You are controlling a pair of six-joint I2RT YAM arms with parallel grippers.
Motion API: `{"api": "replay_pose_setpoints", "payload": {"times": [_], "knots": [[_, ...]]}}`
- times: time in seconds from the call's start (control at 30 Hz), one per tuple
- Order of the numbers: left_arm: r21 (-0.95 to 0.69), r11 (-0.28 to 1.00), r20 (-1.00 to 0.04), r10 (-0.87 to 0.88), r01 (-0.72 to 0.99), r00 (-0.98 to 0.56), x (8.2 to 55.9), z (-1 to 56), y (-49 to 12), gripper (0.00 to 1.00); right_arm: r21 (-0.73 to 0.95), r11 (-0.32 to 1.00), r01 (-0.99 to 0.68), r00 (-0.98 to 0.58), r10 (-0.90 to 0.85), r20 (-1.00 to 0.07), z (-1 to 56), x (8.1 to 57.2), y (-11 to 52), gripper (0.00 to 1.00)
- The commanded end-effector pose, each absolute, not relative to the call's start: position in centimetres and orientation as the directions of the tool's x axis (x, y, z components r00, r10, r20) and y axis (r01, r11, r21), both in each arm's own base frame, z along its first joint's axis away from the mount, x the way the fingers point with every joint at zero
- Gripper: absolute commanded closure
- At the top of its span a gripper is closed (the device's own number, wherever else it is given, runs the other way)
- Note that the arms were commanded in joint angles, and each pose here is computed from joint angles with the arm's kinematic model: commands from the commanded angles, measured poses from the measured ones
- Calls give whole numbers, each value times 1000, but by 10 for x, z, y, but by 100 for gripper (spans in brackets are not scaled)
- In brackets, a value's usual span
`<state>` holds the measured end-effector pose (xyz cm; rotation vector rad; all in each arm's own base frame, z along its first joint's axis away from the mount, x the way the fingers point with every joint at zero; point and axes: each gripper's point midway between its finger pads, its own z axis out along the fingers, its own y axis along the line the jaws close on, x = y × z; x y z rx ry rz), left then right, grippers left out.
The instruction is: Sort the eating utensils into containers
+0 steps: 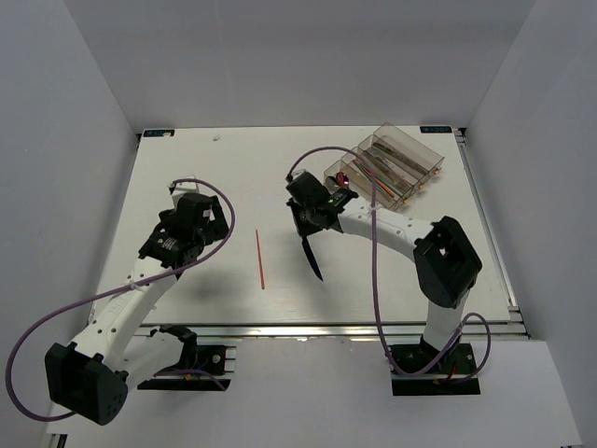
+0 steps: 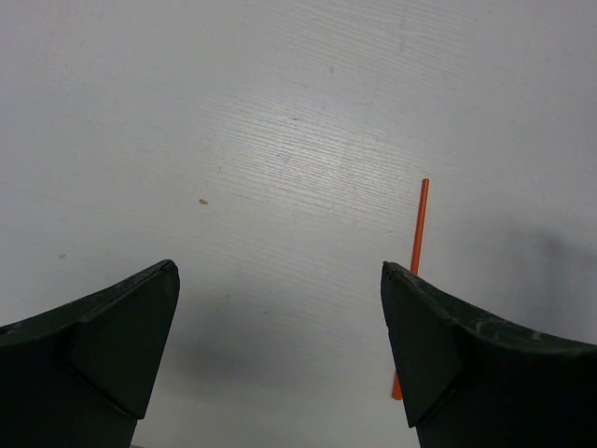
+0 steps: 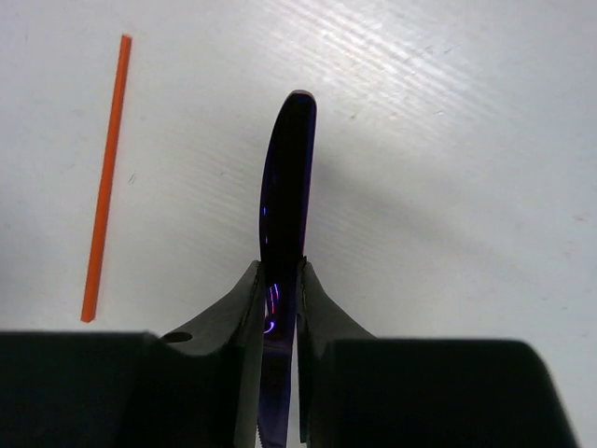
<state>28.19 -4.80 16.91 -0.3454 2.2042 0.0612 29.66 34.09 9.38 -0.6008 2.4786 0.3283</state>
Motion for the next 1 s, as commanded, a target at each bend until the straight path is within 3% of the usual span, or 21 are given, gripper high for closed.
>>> {"api": "replay_pose_setpoints", "payload": {"times": [0.0,0.17,0.3,0.43,0.6,0.7,0.97], "knots": [[-102,961,-803,-231,-256,-549,284,178,-49,2,51,868,-495,-693,-358,-626,110,315,330,100],[-105,963,-801,-231,-249,-552,284,177,-51,2,-74,849,-523,-571,-413,-709,158,377,289,100],[-113,963,-803,-232,-243,-548,284,180,-52,2,-98,748,-656,-446,-489,-749,202,418,272,100],[-121,964,-807,-236,-238,-542,284,181,-53,2,-227,690,-687,-368,-600,-710,218,463,242,100],[-116,969,-790,-224,-219,-571,286,173,-58,2,-547,707,-448,-335,-700,-631,233,552,142,100],[-112,971,-779,-218,-212,-588,286,167,-60,2,-688,637,-349,-277,-771,-573,237,594,113,100],[-105,977,-749,-199,-184,-632,288,155,-68,2,-722,628,-290,-198,-778,-596,222,654,68,100]]}}
